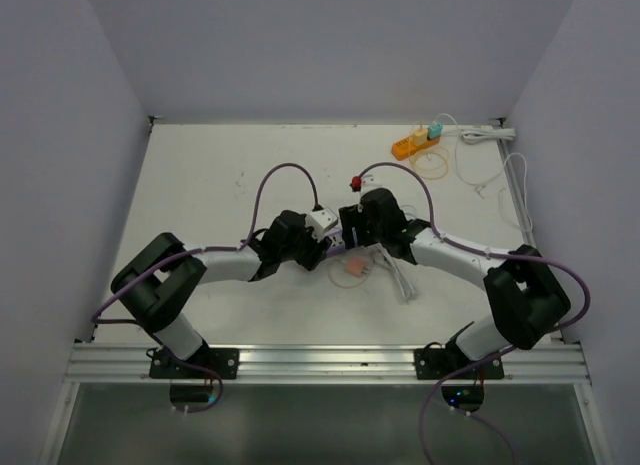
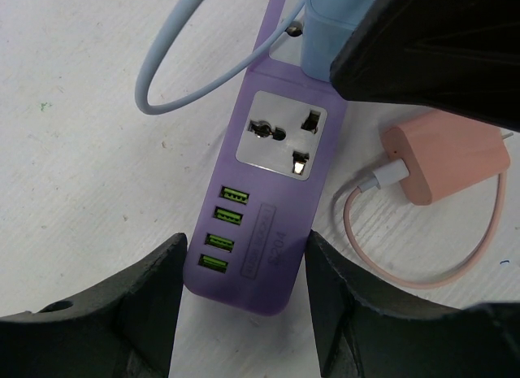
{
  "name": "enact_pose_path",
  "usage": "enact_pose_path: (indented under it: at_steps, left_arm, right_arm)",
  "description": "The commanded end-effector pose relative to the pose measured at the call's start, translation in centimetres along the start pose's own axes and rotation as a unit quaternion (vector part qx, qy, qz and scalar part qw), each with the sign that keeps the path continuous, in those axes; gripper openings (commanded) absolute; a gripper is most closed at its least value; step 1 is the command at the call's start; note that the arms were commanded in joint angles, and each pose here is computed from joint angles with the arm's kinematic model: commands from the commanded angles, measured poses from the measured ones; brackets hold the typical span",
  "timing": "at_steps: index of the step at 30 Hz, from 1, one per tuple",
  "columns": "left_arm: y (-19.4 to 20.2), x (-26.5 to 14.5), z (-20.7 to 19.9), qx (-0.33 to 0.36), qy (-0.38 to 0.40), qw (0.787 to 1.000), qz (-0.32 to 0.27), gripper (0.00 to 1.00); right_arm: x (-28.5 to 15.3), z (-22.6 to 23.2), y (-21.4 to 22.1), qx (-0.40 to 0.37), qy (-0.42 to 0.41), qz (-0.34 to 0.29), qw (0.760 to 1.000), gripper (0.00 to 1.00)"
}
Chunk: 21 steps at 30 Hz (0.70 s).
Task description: Pull the plug off the socket
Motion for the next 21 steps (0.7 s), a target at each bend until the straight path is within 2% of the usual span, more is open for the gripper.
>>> enact_pose_path:
  at_steps: [1,6,9,11,12,14,15,18,21]
  left_arm:
    - [0.9,0.5,-0.8,-0.009,0.032,0.999,0.018,0.28]
    - [0.9,0.6,-0.9,-0.009,0.035,0.999,0.023,0.28]
    - [0.9,0.6,-0.9,-0.010,0.035,0.999,0.023,0.28]
    - [0.9,0.6,-0.9,-0.009,0.036,0.999,0.024,0.28]
    - [1.0,0.7,-0.9,-0.010,0.036,0.999,0.025,0.28]
    - [1.0,0.8,-1.0,-0.010,0.039,0.999,0.029,0.28]
    - [1.1,0.8,-1.0,-0.011,0.039,0.999,0.030,0.28]
    - [1.1,0.9,-1.0,-0.012,0.043,0.998,0.035,0.24]
    - [1.3,1.1,-1.1,-0.012,0.046,0.998,0.042,0.23]
  right_arm:
    - [0.6,1.4,-2.0,0.002,-0.026,-0.034,0.999,0.75]
    - [1.2,1.4,-2.1,0.002,-0.024,-0.039,0.999,0.68]
    - [1.4,1.4,-1.9,0.000,-0.024,-0.037,0.999,0.57]
    - [1.5,1.4,-2.0,-0.002,-0.025,-0.038,0.999,0.46]
    - [1.5,1.4,-2.0,-0.002,-0.024,-0.038,0.999,0.36]
    - [1.3,1.4,-2.2,-0.003,-0.025,-0.042,0.999,0.26]
    - [1.3,1.4,-2.1,-0.004,-0.025,-0.043,0.999,0.17]
    - [0.9,1.4,-2.5,-0.001,-0.026,-0.053,0.998,0.06]
    - [0.3,1.5,-3.0,0.004,-0.031,-0.069,0.997,0.00]
Point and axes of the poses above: each gripper's point midway between its finger pads, its own x axis out along the fingers, its own z axis along the line the jaws close on, y = z × x, the point moved 6 cm from there along -x, back along the fingers, and after that the axes turned 9 degrees about x, right-handed, at the moved point
